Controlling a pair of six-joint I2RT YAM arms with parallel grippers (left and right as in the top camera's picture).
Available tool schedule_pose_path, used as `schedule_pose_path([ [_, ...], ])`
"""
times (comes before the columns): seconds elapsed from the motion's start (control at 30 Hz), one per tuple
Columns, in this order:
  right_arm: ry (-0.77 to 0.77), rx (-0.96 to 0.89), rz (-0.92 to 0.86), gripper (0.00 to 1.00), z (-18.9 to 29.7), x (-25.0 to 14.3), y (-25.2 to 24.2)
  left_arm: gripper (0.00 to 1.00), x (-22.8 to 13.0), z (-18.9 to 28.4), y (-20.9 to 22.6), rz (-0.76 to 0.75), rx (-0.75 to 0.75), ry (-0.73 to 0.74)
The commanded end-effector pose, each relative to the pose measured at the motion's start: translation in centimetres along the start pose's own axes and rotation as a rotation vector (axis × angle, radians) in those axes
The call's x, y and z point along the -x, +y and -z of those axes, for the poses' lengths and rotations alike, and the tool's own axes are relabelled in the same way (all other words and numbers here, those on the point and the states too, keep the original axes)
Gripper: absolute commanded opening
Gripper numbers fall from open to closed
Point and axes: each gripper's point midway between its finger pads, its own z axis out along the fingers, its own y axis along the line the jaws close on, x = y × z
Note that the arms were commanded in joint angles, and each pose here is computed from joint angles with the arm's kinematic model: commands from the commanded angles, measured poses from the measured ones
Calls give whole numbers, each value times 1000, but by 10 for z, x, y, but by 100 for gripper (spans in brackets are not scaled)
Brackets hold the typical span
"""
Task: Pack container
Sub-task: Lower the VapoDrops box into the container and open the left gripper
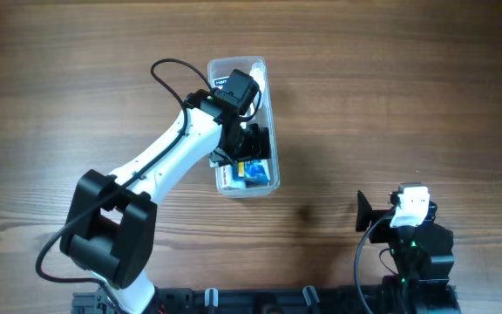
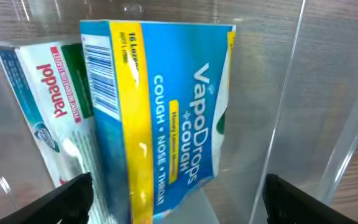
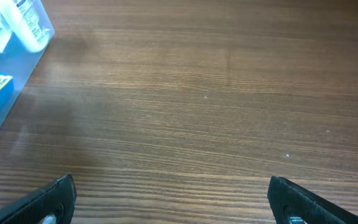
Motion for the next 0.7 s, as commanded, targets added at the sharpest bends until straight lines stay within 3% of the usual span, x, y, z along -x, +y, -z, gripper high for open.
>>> schedule_pose_path([
  [0.0,-5,-24,10,100,0,0,-4,88,4,4,-6,-3,-14,-12],
  [0.3,-5,-24,10,100,0,0,-4,89,8,23,-14,-18,-50,-63],
  [0.57,-5,-24,10,100,0,0,-4,90,24,68,-35,-61,-149,-225],
  [0.63,-5,-24,10,100,0,0,-4,93,32,83,-40,-72,-165,-294],
  [0.67,-5,-24,11,100,0,0,-4,100,36,92,-41,-76,-170,-336],
])
